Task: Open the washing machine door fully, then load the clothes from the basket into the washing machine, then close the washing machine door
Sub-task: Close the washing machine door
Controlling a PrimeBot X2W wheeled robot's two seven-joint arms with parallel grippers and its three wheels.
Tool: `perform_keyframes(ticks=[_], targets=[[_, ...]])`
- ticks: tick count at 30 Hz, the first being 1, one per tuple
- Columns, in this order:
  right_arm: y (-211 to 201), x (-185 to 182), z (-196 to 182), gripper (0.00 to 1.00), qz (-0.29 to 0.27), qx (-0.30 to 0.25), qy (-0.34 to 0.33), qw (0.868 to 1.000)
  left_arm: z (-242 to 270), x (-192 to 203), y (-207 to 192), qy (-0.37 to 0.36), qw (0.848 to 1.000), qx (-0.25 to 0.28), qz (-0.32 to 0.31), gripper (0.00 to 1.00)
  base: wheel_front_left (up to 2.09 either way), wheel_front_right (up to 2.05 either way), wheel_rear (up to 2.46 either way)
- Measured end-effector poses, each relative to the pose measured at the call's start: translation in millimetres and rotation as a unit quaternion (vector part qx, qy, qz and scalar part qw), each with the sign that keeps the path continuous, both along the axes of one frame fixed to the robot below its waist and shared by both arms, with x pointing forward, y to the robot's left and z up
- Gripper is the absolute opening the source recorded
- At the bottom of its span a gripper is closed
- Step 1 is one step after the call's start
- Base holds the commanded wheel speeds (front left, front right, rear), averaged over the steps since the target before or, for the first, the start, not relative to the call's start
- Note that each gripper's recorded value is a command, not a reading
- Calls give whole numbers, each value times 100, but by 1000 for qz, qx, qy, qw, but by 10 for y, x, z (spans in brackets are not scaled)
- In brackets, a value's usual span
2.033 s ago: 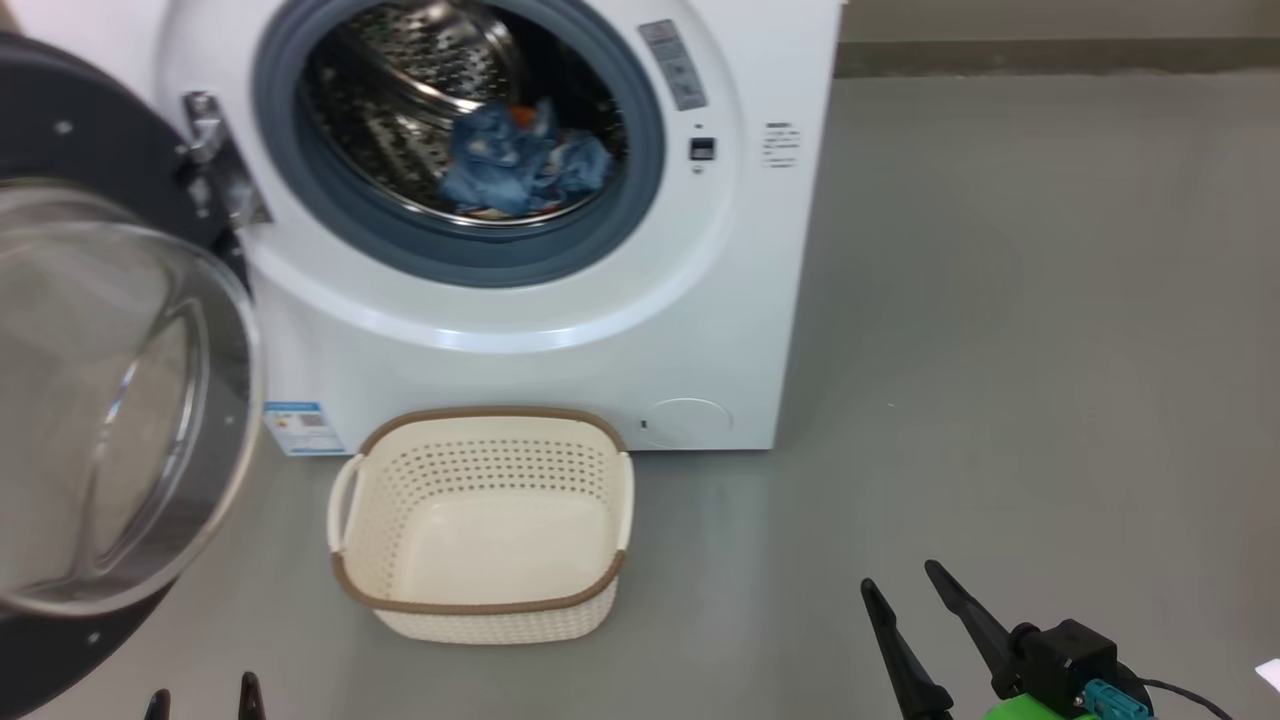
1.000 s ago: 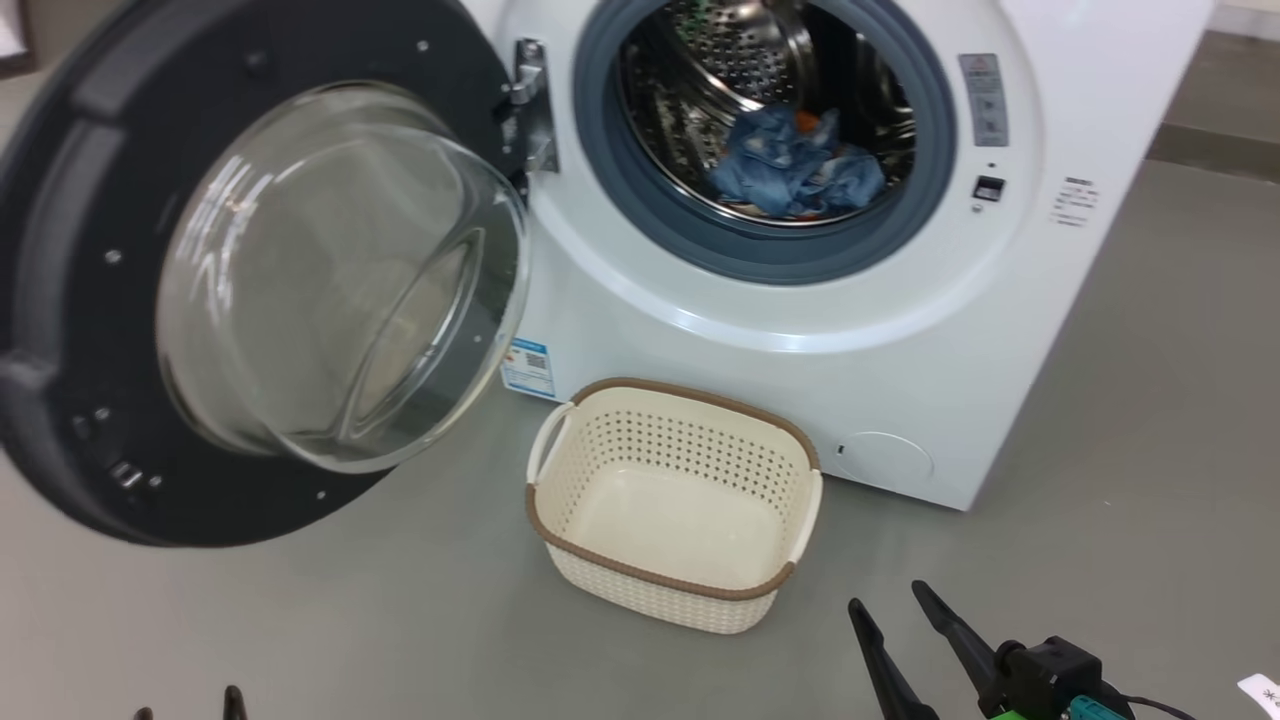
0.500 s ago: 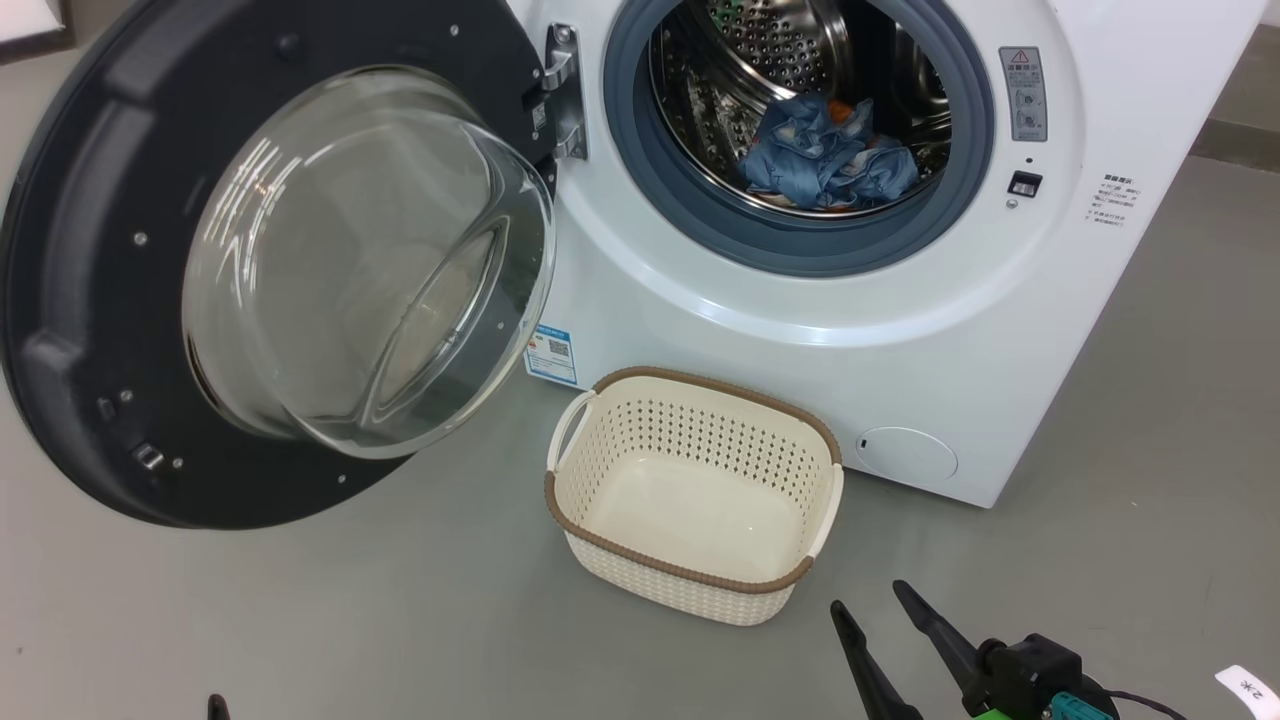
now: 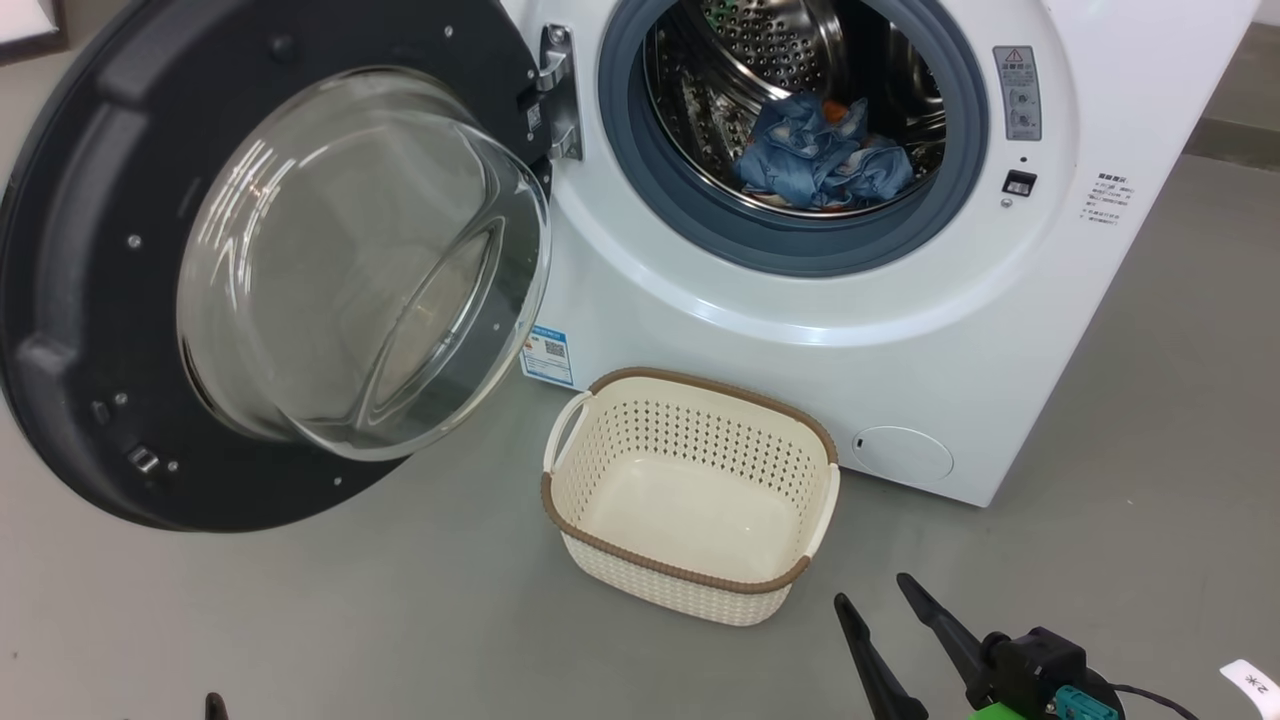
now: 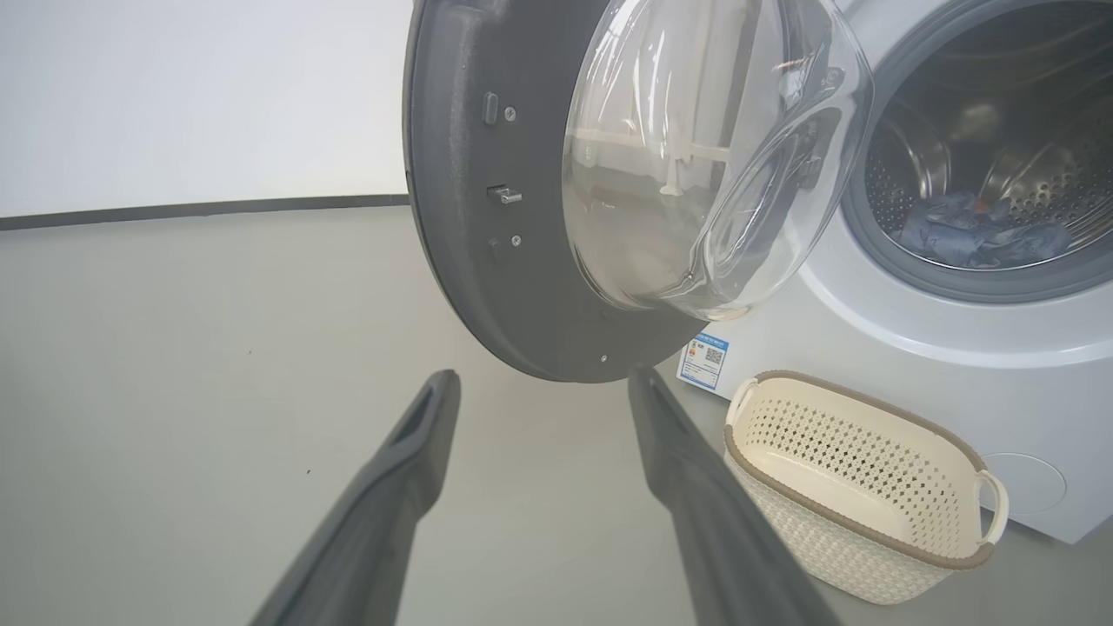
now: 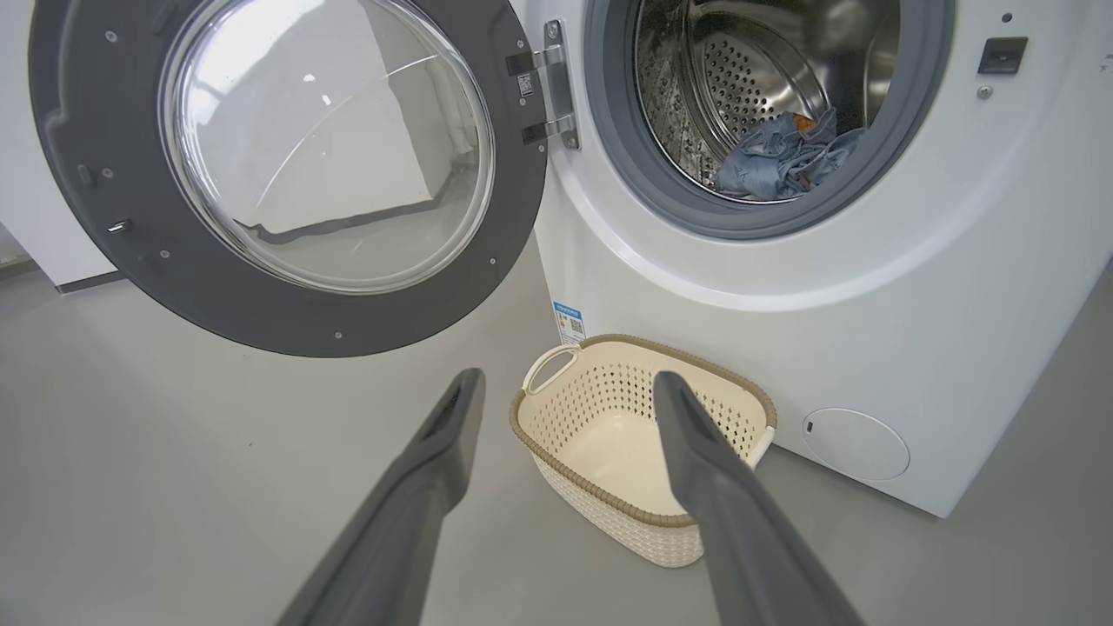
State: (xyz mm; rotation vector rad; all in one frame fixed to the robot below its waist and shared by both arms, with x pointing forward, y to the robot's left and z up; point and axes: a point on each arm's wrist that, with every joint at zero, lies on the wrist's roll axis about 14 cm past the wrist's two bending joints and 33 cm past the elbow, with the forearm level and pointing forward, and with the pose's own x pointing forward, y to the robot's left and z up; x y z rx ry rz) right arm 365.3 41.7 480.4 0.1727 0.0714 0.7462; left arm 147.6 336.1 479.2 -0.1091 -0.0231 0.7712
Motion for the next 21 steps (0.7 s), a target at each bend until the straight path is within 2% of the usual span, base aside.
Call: perform_keyframes(ticks=[21], targets=[[-111,39,125,100,-22,2,-21,1000,7,23,-18,-12,1000,-5,-11,100,0,0,0]])
